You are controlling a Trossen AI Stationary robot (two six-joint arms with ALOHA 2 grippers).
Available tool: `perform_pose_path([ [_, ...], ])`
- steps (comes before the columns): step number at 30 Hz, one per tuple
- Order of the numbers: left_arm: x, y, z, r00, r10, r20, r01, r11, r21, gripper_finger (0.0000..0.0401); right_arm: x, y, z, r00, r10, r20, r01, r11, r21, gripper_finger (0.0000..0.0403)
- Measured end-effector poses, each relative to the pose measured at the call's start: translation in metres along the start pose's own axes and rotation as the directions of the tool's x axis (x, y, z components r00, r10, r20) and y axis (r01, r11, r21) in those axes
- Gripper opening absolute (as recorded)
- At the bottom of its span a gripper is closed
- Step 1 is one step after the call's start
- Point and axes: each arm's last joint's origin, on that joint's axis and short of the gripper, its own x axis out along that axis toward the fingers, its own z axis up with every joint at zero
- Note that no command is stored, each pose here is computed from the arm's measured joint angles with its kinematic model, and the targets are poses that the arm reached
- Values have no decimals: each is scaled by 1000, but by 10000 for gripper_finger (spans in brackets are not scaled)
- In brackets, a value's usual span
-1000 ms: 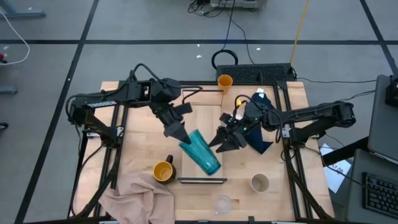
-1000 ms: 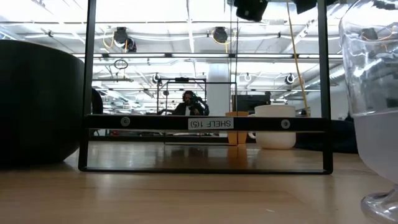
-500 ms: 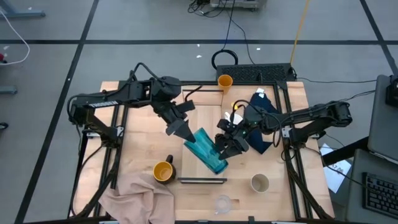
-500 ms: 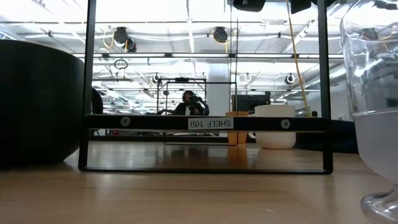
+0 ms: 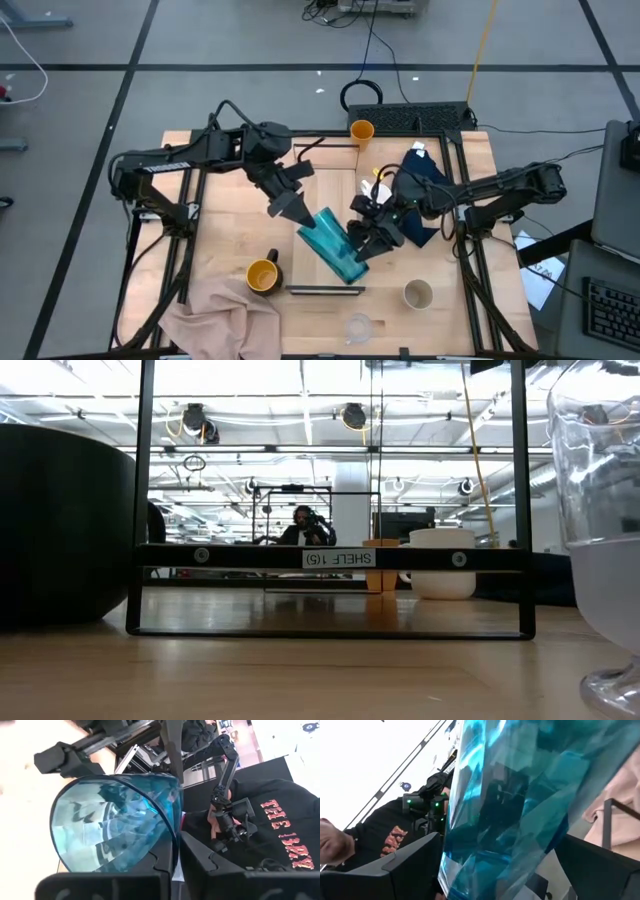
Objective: Stack small to large cups/mugs on shelf
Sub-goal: Put the blue cup on the shelf
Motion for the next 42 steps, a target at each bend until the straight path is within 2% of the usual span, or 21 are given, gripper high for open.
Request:
perform_pose_path([
  [8,6,1,5,999,-36,-3,36,999,11,7,0,-2,-1,1000,-13,4,13,1000,9,378],
  [14,6,1,6,999,-32,13,32,999,15,23,0,-1,0,1000,-10,6,10,1000,6,377],
  [19,6,1,6,999,-34,13,33,999,28,7,0,-1,0,999,-22,29,22,1000,6,377],
  [25,6,1,7,999,-15,34,14,999,36,20,0,-2,0,998,-34,46,33,999,6,377],
  [31,5,2,7,999,1,51,-3,999,54,7,0,-2,0,998,-37,47,37,999,-1,377],
  [34,5,2,8,998,8,60,-11,998,54,18,0,-2,0,998,-37,47,37,999,-6,376],
  [42,5,0,10,997,-7,82,2,998,69,7,0,-2,1,998,-33,49,34,999,-14,340],
])
